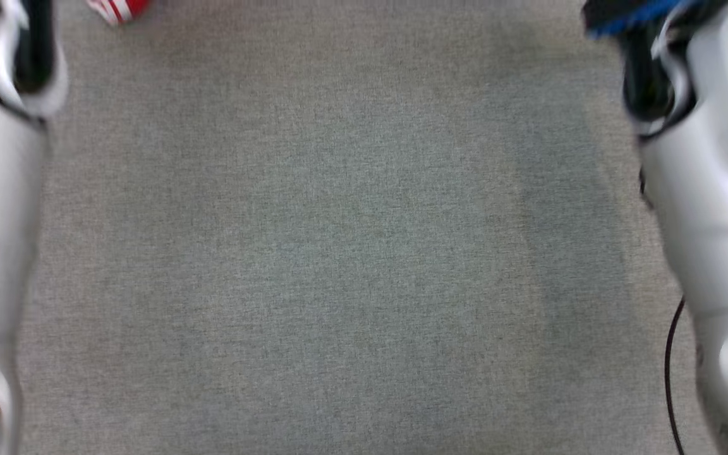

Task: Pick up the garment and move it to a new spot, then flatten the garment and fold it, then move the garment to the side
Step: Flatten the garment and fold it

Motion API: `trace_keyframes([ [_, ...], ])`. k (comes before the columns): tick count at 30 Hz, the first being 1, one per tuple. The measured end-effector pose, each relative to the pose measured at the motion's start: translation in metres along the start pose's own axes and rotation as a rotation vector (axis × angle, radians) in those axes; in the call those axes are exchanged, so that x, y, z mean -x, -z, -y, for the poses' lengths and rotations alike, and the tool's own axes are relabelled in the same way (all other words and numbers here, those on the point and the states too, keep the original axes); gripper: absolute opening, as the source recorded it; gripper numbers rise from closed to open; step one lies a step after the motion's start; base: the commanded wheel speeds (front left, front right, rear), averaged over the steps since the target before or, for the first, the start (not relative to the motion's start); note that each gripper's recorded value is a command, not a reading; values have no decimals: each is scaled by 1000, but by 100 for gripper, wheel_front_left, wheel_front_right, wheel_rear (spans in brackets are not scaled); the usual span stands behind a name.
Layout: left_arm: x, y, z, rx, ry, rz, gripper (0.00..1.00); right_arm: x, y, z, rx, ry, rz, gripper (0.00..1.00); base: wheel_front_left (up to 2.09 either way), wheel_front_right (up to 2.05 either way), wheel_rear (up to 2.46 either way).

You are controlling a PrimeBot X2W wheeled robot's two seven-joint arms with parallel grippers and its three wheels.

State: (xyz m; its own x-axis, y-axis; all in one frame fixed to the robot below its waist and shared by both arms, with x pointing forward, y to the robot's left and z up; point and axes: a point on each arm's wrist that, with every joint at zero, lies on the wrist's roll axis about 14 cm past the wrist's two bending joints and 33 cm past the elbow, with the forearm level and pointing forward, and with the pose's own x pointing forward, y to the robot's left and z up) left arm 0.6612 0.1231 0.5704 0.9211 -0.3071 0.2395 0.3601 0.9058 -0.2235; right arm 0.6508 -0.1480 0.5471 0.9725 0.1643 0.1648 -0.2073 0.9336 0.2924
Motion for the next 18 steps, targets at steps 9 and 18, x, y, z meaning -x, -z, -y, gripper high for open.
trace_keyframes([
  [9,109,45,16,102,-94,-79,0,91,49,-2,-72,31,-116,0,0,0,0],
  [18,214,63,30,175,-226,-186,0,184,78,-6,-155,102,-226,0,0,0,0],
])
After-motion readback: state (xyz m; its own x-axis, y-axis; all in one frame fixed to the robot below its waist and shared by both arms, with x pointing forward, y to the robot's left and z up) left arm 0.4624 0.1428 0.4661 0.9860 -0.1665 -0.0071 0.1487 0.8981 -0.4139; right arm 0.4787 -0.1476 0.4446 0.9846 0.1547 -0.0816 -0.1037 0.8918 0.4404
